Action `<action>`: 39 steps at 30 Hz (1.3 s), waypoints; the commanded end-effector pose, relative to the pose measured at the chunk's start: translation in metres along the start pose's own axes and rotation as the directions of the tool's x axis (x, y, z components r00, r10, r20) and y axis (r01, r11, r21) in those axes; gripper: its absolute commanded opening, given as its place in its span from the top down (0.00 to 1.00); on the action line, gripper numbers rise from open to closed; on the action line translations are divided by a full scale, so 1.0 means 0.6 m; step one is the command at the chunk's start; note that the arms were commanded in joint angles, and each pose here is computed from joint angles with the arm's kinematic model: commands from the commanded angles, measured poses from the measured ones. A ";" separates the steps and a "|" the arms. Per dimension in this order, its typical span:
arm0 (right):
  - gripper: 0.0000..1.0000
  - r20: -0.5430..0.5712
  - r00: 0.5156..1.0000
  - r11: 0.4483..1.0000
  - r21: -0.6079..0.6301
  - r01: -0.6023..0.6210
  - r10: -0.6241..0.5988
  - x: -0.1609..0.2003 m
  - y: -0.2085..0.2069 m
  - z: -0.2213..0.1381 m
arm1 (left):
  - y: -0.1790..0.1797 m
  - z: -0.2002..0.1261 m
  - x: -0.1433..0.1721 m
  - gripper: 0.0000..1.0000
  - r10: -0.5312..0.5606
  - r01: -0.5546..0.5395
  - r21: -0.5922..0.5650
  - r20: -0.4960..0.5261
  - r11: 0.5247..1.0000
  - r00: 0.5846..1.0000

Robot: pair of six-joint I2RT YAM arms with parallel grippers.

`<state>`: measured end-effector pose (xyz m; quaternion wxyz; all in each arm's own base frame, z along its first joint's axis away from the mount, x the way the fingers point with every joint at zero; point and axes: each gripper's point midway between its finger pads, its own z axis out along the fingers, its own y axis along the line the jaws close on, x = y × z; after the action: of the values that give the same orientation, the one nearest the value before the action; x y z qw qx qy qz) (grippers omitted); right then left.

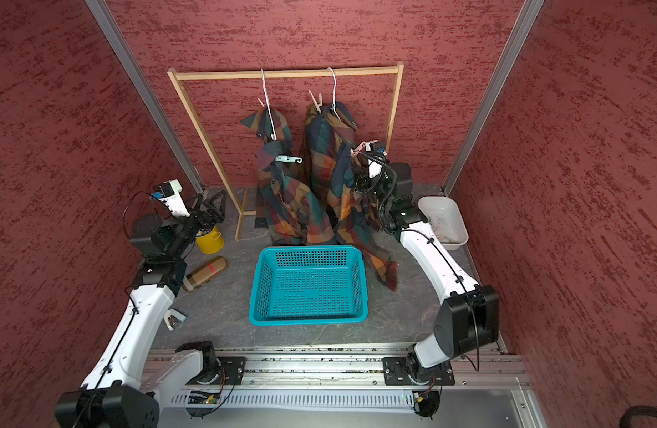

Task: Remove the clothespins securing long-sleeve shirts to the hanger
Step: Pick up the hanger from the clothesline.

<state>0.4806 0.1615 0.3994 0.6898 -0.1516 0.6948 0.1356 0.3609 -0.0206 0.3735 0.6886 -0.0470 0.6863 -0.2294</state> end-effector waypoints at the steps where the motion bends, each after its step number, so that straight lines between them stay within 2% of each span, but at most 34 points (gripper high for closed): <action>1: 0.38 0.032 0.999 1.000 -0.020 0.009 -0.008 -0.024 0.009 0.007 | -0.012 -0.008 -0.020 0.00 0.016 -0.017 0.020 0.026 1.000 1.000; 7: 0.54 0.033 0.999 0.999 -0.043 0.011 -0.010 -0.028 0.014 0.015 | -0.012 -0.009 -0.020 0.00 0.019 -0.019 0.019 0.025 1.000 1.000; 10: 0.66 0.041 0.999 0.998 -0.054 0.018 -0.015 -0.034 0.018 0.013 | -0.012 -0.010 -0.020 0.00 0.019 -0.020 0.019 0.026 1.000 0.999; 13: 0.70 0.050 0.999 0.998 -0.065 0.022 -0.019 -0.041 0.022 0.012 | -0.013 -0.010 -0.020 0.00 0.018 -0.018 0.019 0.025 1.000 1.000; 18: 0.92 0.063 0.998 0.997 -0.076 0.030 -0.025 -0.050 0.025 0.008 | -0.015 -0.012 -0.020 0.00 0.017 -0.017 0.024 0.024 1.000 1.000; 24: 1.00 0.090 0.996 0.996 -0.083 0.036 -0.028 -0.069 0.030 -0.003 | -0.016 -0.014 -0.019 0.00 0.016 -0.016 0.025 0.025 1.000 1.000; 32: 1.00 0.160 0.987 0.994 -0.100 0.039 -0.022 -0.112 0.037 -0.029 | -0.020 -0.015 -0.020 0.00 0.015 -0.016 0.038 0.027 0.999 1.000; 39: 1.00 0.250 0.968 0.992 -0.121 0.037 -0.006 -0.168 0.048 -0.078 | -0.012 0.002 -0.011 0.00 0.002 -0.002 0.046 0.002 0.999 1.000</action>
<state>0.4604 0.1744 0.4409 0.7107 -0.1816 0.6578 0.1711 0.3573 -0.0241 0.3759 0.6879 -0.0371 0.6850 -0.2373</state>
